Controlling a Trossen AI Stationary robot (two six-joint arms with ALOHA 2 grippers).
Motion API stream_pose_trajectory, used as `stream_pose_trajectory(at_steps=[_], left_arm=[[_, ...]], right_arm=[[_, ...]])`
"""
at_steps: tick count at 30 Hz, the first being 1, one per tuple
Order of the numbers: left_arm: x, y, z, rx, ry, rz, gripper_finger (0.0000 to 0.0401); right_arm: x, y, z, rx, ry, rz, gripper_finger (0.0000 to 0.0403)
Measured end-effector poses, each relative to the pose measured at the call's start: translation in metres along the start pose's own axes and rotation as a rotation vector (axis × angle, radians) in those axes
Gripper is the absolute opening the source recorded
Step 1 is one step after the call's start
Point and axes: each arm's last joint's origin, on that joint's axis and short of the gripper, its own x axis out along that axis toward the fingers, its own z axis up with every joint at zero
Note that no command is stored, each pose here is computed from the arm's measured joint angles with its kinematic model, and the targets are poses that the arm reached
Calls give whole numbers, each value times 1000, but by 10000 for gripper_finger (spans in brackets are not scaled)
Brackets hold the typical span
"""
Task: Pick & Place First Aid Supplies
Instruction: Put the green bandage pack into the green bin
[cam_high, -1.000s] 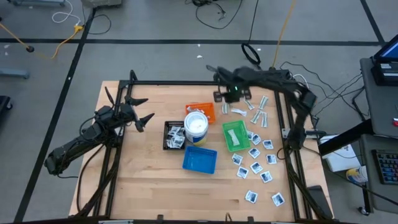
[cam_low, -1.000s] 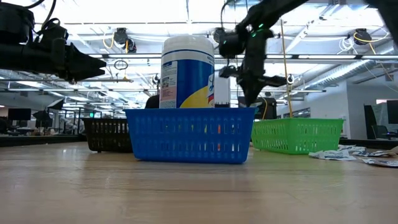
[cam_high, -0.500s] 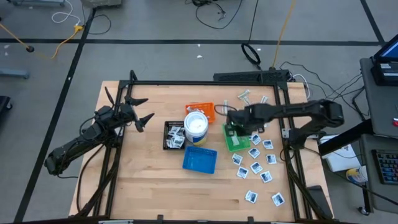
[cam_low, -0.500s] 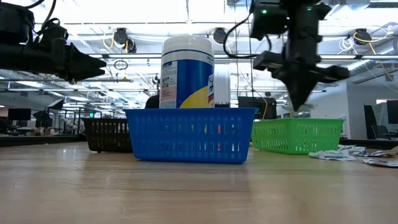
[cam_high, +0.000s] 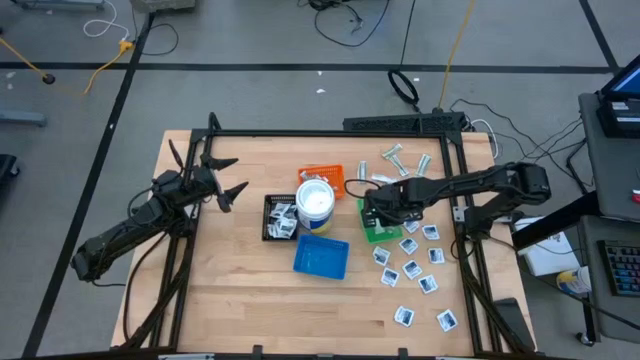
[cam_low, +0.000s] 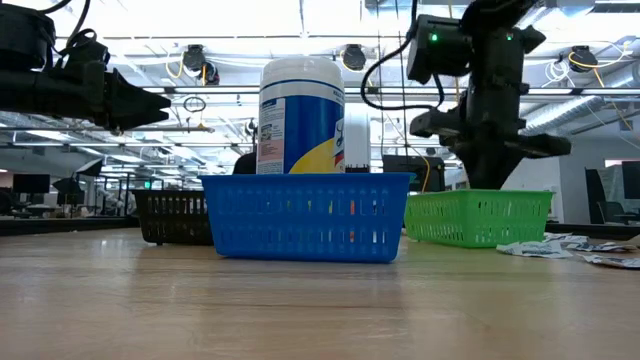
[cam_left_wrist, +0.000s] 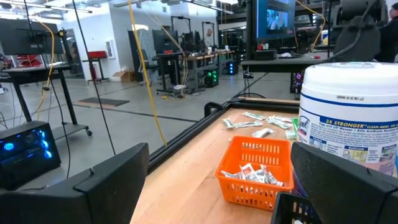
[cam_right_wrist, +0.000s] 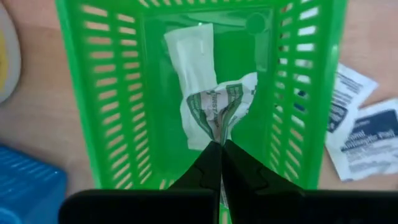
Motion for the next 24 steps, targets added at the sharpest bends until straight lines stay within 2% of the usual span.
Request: stream_pose_trajectory(at_steps=[7, 10, 13, 19, 24], left_arm=[[0, 0, 0, 0, 0, 0, 397], [0, 0, 0, -1, 0, 0, 397], [0, 0, 0, 0, 0, 0, 397], [0, 0, 0, 0, 0, 0, 397], [0, 0, 0, 0, 0, 0, 397]], right_arm=[[7, 6, 2, -7, -10, 43, 2], [7, 6, 2, -18, -5, 47, 18], [7, 5, 4, -8, 18, 45, 55], [7, 5, 7, 4, -15, 40, 156], [2, 9, 8, -43, -40, 52, 203]])
